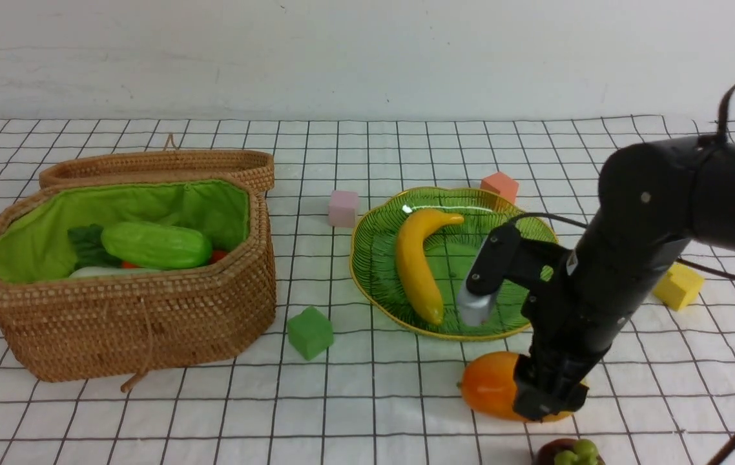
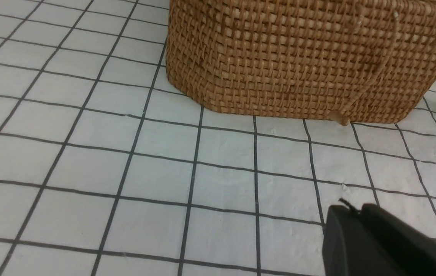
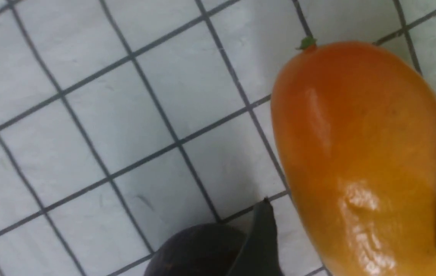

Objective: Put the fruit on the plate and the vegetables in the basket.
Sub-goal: Use the right arm to grab a mango and put it into the right plate

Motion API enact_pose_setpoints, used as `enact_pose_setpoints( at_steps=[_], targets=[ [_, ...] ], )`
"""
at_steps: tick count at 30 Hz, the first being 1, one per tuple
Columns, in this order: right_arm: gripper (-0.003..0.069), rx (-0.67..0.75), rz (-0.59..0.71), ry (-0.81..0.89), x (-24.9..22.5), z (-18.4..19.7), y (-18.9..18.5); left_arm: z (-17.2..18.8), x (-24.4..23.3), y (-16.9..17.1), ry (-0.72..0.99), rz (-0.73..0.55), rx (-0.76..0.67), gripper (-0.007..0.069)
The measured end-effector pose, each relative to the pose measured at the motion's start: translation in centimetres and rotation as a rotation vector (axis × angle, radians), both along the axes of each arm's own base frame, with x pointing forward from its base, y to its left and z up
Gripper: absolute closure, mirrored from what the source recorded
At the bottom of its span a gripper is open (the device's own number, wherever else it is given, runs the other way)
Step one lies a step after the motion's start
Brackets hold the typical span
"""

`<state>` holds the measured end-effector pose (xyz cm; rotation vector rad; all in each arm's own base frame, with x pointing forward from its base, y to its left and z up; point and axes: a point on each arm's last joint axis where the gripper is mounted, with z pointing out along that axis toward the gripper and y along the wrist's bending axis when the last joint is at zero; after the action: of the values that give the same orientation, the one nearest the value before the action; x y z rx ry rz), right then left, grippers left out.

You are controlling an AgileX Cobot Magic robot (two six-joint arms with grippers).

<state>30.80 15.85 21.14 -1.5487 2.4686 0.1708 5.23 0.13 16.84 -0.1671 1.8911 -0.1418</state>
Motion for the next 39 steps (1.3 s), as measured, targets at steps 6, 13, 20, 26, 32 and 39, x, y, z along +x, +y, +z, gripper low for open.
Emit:
enact_pose_setpoints(
  at_steps=[6, 13, 20, 26, 32, 39],
  targets=[
    [0.0076, -0.046, 0.015, 0.021, 0.5, -1.7, 0.0, 0.0, 0.0, 0.0, 0.0, 0.0, 0.0, 0.059],
    [0.0116, -0.045, 0.036, 0.064, 0.5, -0.7, 0.2, 0.0, 0.0, 0.0, 0.0, 0.0, 0.0, 0.0589],
    [0.0116, 0.161, 0.107, 0.033, 0.5, 5.0, 2.0, 0.0, 0.0, 0.0, 0.0, 0.0, 0.001, 0.0586],
    [0.0118, 0.377, -0.081, -0.122, 3.0, 10.0, 2.5, 0.0, 0.0, 0.0, 0.0, 0.0, 0.001, 0.0584],
    [0.0118, 0.416, -0.518, -0.175, 9.3, 6.0, -1.1, 0.0, 0.0, 0.0, 0.0, 0.0, 0.001, 0.058],
    [0.0118, 0.409, -0.685, -0.104, 11.6, 0.7, -1.0, 0.0, 0.0, 0.0, 0.0, 0.0, 0.001, 0.0578]
  ],
)
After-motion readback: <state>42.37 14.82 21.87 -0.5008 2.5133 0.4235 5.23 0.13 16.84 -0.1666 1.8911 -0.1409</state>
